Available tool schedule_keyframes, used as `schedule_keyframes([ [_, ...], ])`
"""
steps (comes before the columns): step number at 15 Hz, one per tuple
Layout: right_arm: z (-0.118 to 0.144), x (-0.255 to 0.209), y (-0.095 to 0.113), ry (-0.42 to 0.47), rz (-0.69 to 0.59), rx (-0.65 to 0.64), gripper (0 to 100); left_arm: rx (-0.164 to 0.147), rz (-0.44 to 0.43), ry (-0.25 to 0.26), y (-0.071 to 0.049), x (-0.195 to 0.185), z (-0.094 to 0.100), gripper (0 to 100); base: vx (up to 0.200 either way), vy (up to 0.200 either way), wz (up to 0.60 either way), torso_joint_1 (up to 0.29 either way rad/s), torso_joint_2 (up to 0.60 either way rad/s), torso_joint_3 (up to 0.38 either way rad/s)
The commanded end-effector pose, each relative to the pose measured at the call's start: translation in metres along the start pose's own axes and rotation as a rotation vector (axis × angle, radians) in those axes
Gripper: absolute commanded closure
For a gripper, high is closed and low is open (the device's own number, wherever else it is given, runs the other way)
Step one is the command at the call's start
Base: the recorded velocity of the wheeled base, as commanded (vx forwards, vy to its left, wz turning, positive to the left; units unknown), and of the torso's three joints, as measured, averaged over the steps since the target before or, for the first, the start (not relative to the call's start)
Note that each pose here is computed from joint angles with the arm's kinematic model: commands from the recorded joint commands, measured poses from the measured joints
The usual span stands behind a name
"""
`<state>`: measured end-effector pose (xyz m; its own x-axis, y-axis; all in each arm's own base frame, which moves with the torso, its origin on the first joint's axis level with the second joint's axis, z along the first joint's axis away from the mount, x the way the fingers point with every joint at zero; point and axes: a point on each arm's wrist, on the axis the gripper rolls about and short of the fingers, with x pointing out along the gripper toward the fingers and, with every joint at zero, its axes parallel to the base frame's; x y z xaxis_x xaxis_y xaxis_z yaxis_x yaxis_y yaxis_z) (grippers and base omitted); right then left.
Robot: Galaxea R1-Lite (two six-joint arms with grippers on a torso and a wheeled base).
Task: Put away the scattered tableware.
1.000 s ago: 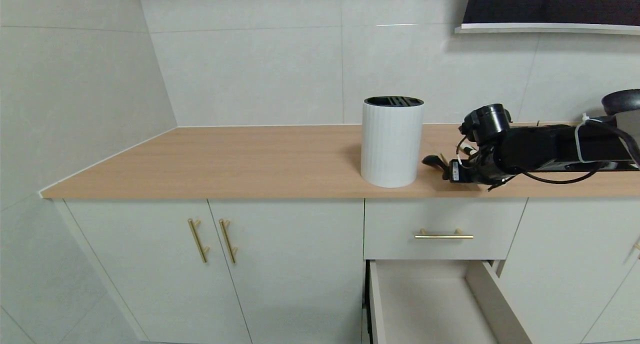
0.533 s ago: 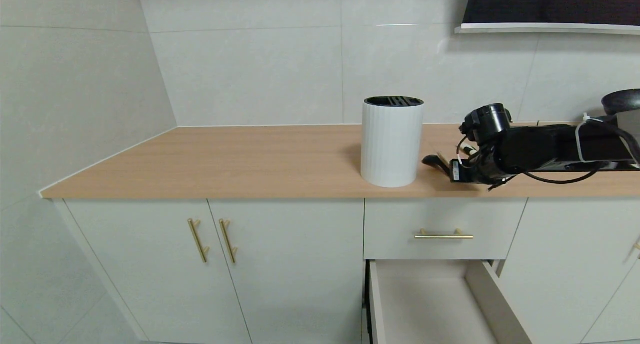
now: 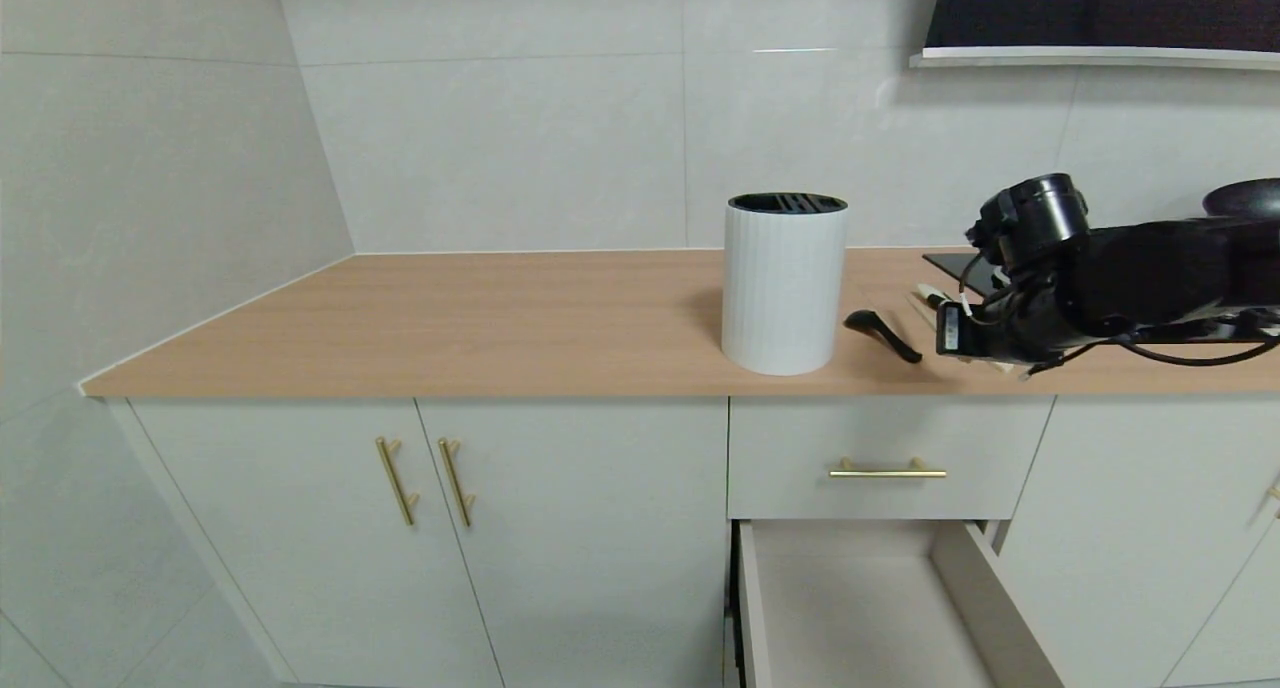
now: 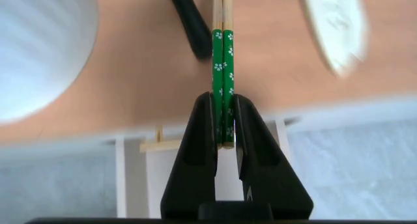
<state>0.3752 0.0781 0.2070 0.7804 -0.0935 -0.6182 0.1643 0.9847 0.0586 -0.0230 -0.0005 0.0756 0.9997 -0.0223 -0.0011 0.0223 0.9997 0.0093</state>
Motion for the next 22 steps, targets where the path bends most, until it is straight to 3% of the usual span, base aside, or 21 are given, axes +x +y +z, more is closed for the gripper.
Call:
schedule_keyframes([
  [1,-0.004,-0.069,-0.020,-0.058,0.036,0.042,100,0.000,0.001,0.000,0.000,0.000,0.000,0,0.000,0.000,0.00,0.000,0.00,0.000],
  [4,-0.025,-0.115,-0.036,-0.046,0.110,0.034,100,0.000,0.001,0.000,0.000,0.000,0.000,0,0.000,0.000,0.00,0.000,0.00,0.000],
  [7,-0.055,-0.184,-0.058,0.085,0.308,0.007,100,0.000,0.001,0.000,0.000,0.000,0.000,0,0.000,0.000,0.00,0.000,0.00,0.000],
  [10,-0.070,-0.213,-0.067,0.151,0.471,-0.065,100,0.000,0.001,0.000,0.000,0.000,0.000,0,0.000,0.000,0.00,0.000,0.00,0.000],
  [14,-0.087,-0.197,-0.065,0.266,0.528,-0.183,100,0.000,0.001,0.000,0.000,0.000,0.000,0,0.000,0.000,0.00,0.000,0.00,0.000],
  [22,-0.098,-0.169,-0.049,0.396,0.547,-0.229,100,0.000,0.001,0.000,0.000,0.000,0.000,0,0.000,0.000,0.00,-0.026,0.07,0.043],
])
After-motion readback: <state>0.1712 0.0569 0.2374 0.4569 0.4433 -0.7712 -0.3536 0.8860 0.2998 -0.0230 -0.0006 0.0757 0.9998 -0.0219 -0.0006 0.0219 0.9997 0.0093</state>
